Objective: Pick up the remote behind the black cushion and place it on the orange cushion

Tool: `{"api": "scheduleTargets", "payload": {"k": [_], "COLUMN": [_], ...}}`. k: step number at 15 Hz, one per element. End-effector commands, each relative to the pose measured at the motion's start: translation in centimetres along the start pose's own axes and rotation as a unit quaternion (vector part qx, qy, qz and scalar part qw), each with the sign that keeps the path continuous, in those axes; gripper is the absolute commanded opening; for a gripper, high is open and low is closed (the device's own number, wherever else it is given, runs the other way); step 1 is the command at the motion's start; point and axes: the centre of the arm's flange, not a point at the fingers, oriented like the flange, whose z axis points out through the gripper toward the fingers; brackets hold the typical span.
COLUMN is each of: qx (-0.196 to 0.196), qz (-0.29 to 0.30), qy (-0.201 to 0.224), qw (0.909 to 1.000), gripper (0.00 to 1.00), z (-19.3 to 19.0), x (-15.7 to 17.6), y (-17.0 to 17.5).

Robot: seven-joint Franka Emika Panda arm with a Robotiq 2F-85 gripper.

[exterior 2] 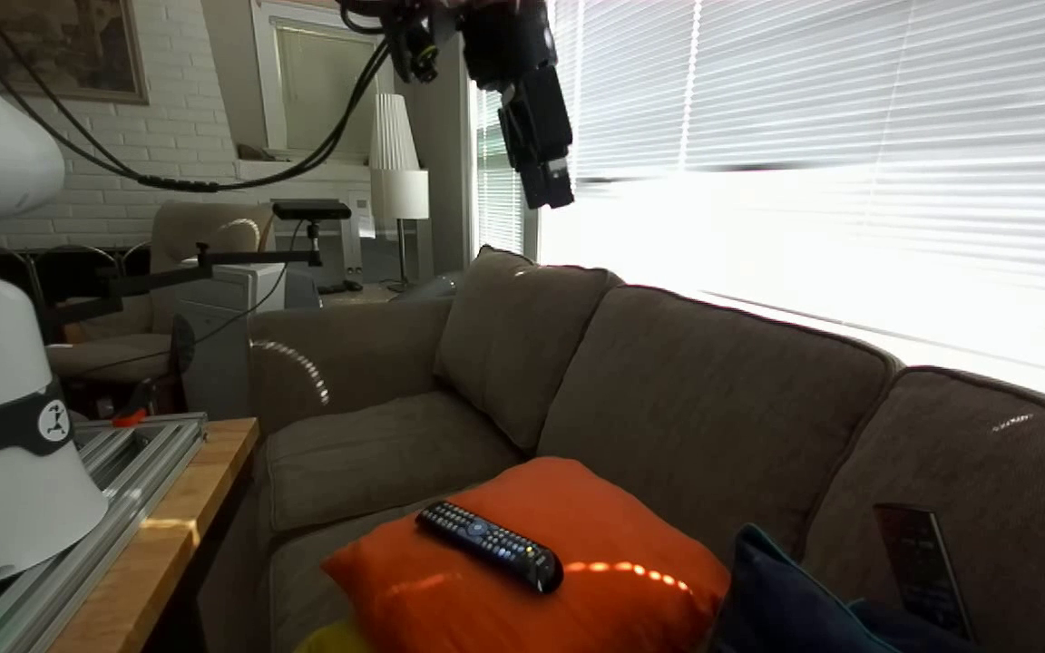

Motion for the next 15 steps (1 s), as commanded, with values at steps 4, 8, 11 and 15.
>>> {"api": "scheduleTargets", "payload": {"k": [4, 8, 11, 15], "qx": [-0.046, -0.057, -0.07, -0.064], "qz": [-0.074, 0.045, 0.126, 0.152], "qy": [0.05, 0.084, 0.089, 0.067], "qw": [0.995, 0.9938, 0.9856, 0.984], "gripper": [1.0, 1.0, 1.0, 1.0], "z": [6.9, 12.0, 15.2, 15.7], "x": [5.6, 7.5, 9.1, 7.9], "y": [3.6, 5.3, 7.4, 8.9]}}
